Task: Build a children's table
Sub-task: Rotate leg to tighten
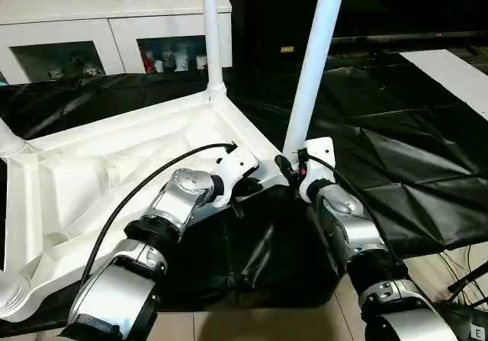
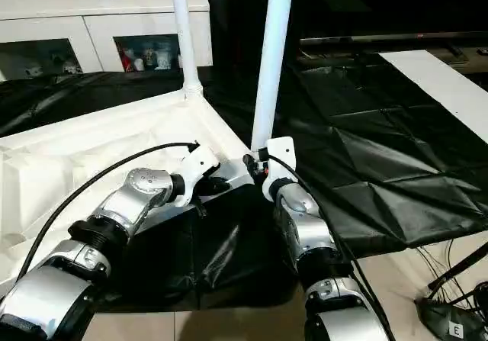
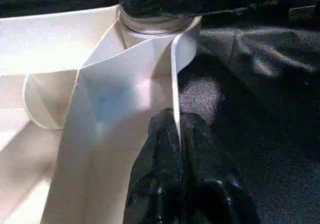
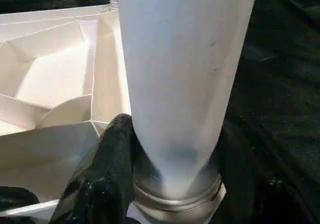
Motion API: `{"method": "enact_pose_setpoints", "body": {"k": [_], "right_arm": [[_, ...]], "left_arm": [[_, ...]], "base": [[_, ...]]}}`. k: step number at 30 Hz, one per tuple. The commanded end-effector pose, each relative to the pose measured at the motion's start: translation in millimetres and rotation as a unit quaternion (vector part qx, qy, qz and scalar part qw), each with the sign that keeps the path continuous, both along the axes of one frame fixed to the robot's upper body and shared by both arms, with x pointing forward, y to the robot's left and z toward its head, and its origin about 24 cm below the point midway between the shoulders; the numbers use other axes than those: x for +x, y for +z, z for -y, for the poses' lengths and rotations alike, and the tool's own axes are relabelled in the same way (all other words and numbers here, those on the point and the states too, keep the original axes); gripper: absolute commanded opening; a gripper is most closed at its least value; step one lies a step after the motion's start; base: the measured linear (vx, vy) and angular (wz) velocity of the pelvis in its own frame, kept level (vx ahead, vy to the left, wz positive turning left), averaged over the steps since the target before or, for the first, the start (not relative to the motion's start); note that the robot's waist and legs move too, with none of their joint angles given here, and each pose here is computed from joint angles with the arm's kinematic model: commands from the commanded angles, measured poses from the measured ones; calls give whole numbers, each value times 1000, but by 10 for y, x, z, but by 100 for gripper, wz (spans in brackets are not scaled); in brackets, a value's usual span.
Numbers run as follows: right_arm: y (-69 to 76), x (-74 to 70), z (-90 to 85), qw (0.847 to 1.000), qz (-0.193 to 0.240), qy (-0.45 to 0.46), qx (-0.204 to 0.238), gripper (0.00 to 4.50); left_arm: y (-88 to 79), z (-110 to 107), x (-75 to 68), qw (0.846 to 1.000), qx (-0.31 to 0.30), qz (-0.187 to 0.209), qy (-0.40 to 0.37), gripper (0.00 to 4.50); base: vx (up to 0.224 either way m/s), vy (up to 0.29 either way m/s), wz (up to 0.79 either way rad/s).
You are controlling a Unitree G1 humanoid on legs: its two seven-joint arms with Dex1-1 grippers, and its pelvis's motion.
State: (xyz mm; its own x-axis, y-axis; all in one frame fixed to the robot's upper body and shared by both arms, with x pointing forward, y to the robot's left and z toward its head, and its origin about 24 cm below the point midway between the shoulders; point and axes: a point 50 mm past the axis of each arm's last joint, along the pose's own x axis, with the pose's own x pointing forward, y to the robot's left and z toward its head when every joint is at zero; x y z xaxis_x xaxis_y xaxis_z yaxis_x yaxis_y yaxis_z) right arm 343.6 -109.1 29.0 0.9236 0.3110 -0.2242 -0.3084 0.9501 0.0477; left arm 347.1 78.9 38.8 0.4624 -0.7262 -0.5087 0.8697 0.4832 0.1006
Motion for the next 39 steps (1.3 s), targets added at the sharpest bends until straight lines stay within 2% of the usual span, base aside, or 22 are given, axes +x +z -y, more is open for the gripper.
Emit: {"method": "enact_pose_setpoints", "body": {"k": [1,4,5,8,10,12,14,19,21,22,24,27,28,30,32,35,39], "right_arm": [[-190,-69,47,999,-49,-15,-8,271],[-153,-49,298,997,-46,-47,-40,291],[-151,-49,314,997,-46,-48,-41,304],[-78,-51,486,998,-35,-28,-48,304],[53,-120,712,997,-12,52,-56,304],[80,-144,756,996,-8,71,-57,304],[224,-274,1071,989,5,128,-69,304],[315,-372,1211,983,13,166,-84,304],[335,-413,1222,979,10,186,-78,304],[339,-417,1225,980,8,188,-71,325],[363,-450,1209,978,-3,206,-24,342],[387,-564,1088,963,-18,270,5,355],[391,-596,1053,957,-20,288,7,380],[392,-636,997,950,-19,312,6,385],[391,-635,905,946,-11,323,3,393],[407,-557,703,950,12,311,17,393],[421,-517,621,954,20,299,26,393]], "left_arm": [[-96,118,-82,999,2,-17,-33,0],[-80,119,-86,999,-4,-11,-44,0],[-79,120,-86,999,-4,-11,-44,0],[-70,125,-93,999,-6,-7,-53,0],[-65,128,-98,998,-8,-2,-60,0],[-65,128,-99,998,-9,-1,-61,0],[-60,122,-100,998,-10,0,-68,0],[-46,117,-90,998,-14,6,-68,0],[-38,118,-95,997,-20,6,-72,0],[-37,117,-96,997,-20,6,-73,0],[-32,114,-99,997,-23,9,-76,0],[-4,108,-96,996,-32,24,-76,0],[6,103,-90,996,-35,29,-72,0],[27,87,-75,997,-46,32,-57,0],[57,61,-75,996,-65,21,-53,44],[148,16,-115,993,-105,6,-61,65],[204,-38,-133,991,-118,10,-62,94]], "base": [[0,0,0],[0,0,0],[0,0,0],[0,0,0],[0,0,0],[53,10,13],[27,8,5],[0,0,0],[0,0,0],[0,0,0],[0,0,0],[0,0,0],[0,0,0],[0,0,0],[0,0,0],[0,0,0],[0,0,0]]}}
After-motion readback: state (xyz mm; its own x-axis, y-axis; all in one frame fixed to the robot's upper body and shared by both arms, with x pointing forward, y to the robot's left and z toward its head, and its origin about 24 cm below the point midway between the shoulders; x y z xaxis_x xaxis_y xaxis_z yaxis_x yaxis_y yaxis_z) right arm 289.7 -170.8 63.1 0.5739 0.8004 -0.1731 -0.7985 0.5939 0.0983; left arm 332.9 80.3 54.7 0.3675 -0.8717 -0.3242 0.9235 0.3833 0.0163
